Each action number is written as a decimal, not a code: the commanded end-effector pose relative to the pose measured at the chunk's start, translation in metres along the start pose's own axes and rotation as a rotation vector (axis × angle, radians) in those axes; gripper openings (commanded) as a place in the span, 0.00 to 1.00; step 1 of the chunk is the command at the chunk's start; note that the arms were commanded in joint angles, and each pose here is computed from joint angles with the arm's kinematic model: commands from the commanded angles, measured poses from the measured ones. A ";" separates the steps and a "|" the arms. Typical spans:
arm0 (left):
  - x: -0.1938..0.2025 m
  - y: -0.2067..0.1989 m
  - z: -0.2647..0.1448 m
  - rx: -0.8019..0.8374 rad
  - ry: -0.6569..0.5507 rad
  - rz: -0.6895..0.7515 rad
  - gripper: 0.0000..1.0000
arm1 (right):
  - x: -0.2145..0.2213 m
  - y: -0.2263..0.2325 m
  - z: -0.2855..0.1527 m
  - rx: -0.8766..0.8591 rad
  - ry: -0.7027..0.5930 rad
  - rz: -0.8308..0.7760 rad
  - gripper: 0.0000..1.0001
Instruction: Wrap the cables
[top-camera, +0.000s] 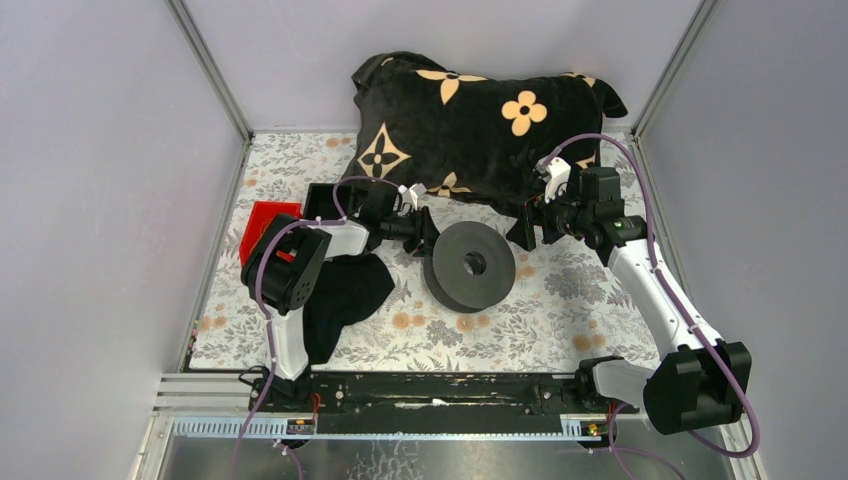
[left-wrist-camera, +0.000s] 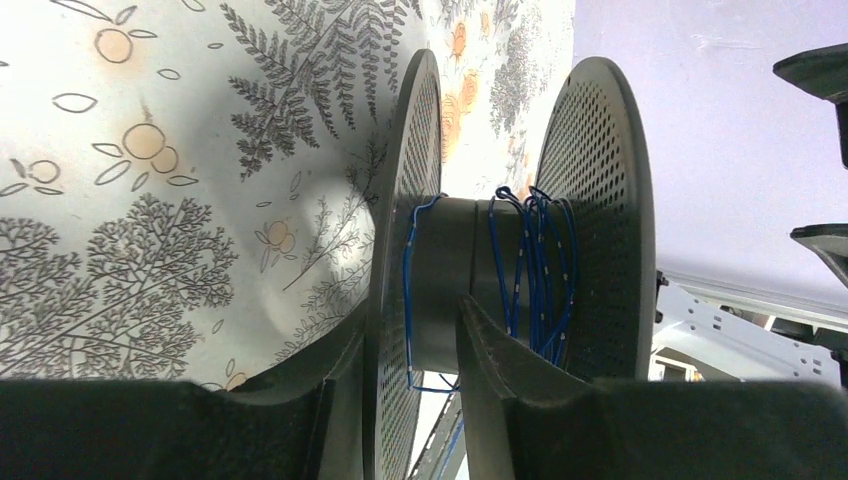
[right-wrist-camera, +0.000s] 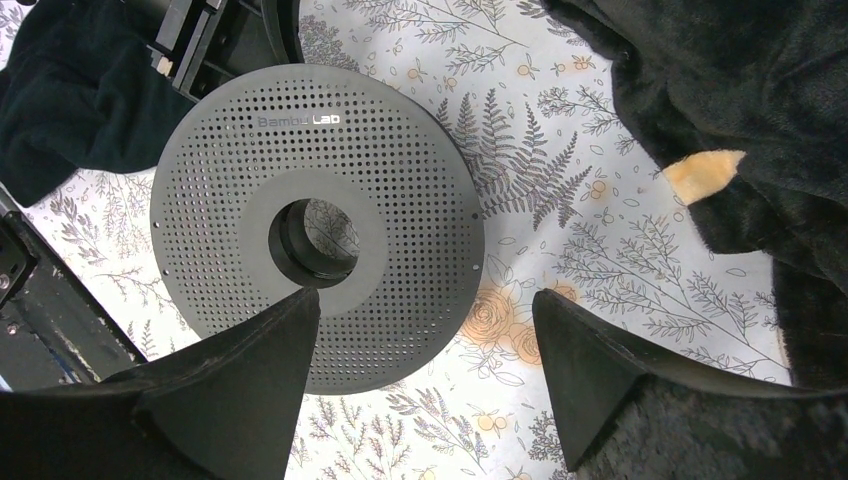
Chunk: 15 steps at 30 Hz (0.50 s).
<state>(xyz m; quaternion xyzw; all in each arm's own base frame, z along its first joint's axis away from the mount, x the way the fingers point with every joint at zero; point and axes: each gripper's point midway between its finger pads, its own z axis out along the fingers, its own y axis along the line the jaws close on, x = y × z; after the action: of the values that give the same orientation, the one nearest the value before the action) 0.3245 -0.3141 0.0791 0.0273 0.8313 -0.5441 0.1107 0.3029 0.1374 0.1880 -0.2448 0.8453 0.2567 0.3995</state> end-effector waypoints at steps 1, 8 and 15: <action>0.000 0.010 -0.004 0.002 0.001 0.025 0.39 | -0.013 0.002 -0.004 -0.011 -0.049 -0.041 0.86; 0.001 0.020 -0.006 -0.020 0.005 0.010 0.41 | -0.011 0.002 -0.004 -0.013 -0.046 -0.039 0.86; 0.000 0.038 -0.009 -0.077 -0.011 -0.020 0.44 | -0.012 0.003 -0.004 -0.015 -0.047 -0.040 0.86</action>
<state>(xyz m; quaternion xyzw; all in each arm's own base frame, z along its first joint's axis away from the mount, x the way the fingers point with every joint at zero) 0.3263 -0.3005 0.0615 0.0205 0.8415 -0.5289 0.1085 0.3027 0.1375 0.1876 -0.2464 0.8449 0.2567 0.3993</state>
